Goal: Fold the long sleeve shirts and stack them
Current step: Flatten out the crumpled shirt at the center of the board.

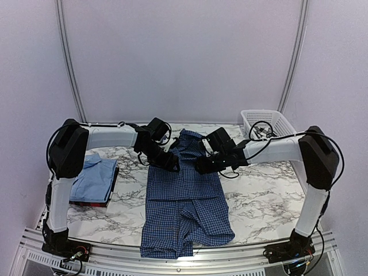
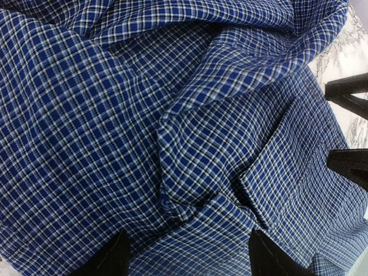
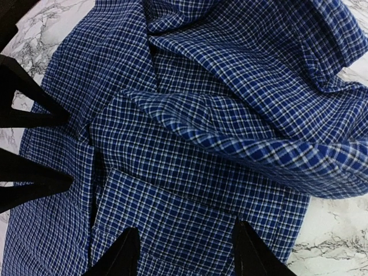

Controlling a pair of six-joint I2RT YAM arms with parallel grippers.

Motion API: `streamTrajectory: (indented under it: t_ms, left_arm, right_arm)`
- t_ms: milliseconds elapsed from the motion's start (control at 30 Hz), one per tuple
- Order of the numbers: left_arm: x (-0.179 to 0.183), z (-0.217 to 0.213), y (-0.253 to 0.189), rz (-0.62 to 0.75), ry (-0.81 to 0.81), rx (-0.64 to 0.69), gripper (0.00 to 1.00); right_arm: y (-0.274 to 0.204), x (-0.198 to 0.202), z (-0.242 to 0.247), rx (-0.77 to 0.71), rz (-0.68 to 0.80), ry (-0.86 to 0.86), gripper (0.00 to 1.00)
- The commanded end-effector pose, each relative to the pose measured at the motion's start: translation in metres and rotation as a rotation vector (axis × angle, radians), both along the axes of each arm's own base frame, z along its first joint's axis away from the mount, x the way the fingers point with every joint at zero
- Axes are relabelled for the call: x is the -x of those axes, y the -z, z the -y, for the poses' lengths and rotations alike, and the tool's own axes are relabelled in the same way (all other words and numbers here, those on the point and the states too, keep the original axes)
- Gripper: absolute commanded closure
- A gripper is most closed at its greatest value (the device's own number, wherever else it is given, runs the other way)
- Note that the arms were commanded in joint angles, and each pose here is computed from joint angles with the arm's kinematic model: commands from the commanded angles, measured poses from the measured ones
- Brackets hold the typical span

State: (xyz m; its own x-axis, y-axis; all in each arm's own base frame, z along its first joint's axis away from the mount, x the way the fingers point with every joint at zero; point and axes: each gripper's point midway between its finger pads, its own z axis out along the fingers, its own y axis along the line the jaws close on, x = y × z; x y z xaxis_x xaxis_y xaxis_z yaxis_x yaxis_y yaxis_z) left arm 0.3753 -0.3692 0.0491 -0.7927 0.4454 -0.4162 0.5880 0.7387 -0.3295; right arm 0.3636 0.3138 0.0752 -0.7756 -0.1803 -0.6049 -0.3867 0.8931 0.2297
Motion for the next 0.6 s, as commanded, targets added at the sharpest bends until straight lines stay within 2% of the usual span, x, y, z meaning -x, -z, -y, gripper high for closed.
streamTrajectory:
  t_ms: [0,300,467,567]
  left_arm:
    - [0.009,0.007,-0.001,-0.02,0.031,0.021,0.29]
    - [0.022,0.008,-0.007,-0.025,0.04,0.021,0.46]
    - [0.026,0.009,-0.007,-0.031,0.042,0.023,0.59]
    - [0.027,0.01,-0.006,-0.031,0.037,0.021,0.7]
  right_arm:
    - [-0.011,-0.019,-0.011,-0.02,0.044,-0.016,0.49]
    - [0.003,-0.024,-0.013,0.002,0.029,-0.019,0.49]
    - [0.007,-0.025,-0.012,0.012,0.027,-0.017,0.49]
    - [0.011,-0.026,-0.011,0.026,0.026,-0.017,0.46]
